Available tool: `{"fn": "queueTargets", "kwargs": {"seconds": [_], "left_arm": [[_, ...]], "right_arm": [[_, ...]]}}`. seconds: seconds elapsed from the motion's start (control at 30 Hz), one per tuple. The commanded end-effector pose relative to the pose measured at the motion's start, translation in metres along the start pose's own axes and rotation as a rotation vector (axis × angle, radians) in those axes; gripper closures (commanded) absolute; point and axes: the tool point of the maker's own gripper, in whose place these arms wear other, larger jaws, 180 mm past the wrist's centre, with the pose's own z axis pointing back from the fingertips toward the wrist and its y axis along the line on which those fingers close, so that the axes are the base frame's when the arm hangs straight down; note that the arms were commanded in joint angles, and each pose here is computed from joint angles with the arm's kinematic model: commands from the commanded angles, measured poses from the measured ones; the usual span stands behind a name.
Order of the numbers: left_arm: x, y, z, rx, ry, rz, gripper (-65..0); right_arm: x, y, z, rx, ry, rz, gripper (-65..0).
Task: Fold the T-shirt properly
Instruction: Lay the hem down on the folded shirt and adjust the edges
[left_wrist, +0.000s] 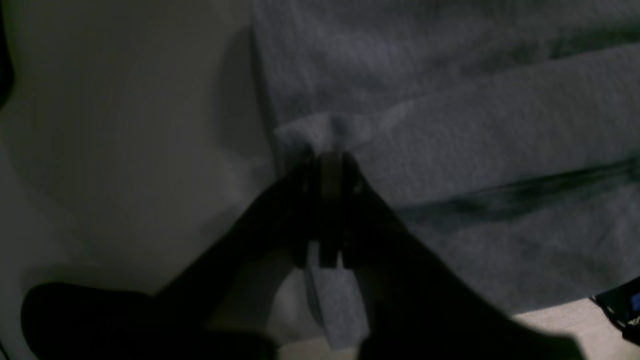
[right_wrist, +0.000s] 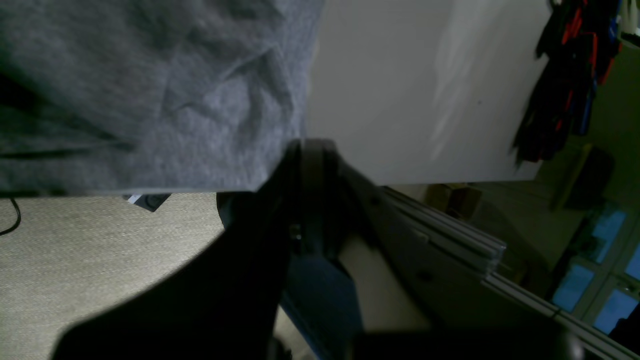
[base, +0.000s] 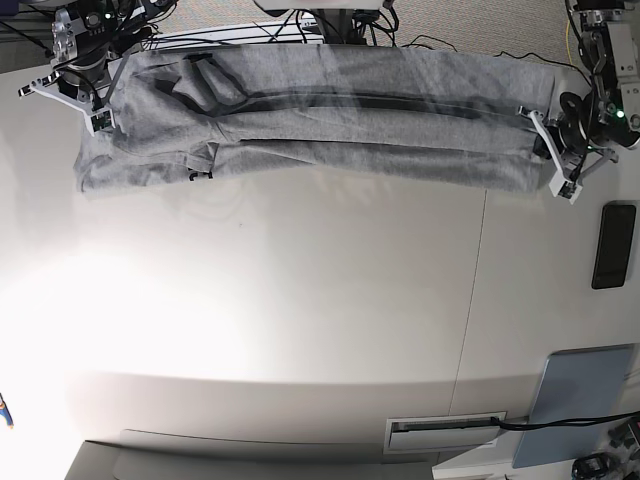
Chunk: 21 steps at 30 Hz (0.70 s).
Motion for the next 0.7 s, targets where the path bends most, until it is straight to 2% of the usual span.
{"fn": "queueTargets", "kwargs": {"seconds": [0.0,0.23,0.67], "left_arm": [[-0.001,0.007,0.007,0.021,0.01,-0.017,0.0],[-0.013,0.004,0.006,0.015,0.047,-0.015,0.0],[-0.01,-0.003,0.021,0.036,0.079,-0.076,0.0]], "right_arm": [[0.004,-0.009,0.003,-0.031,-0.02,0.003,0.0],[0.005,-0.009,0.003,-0.031,-0.025,0.003,0.0],[0.005,-0.009,0.003,-0.031,-0.025,0.003,0.0]]}}
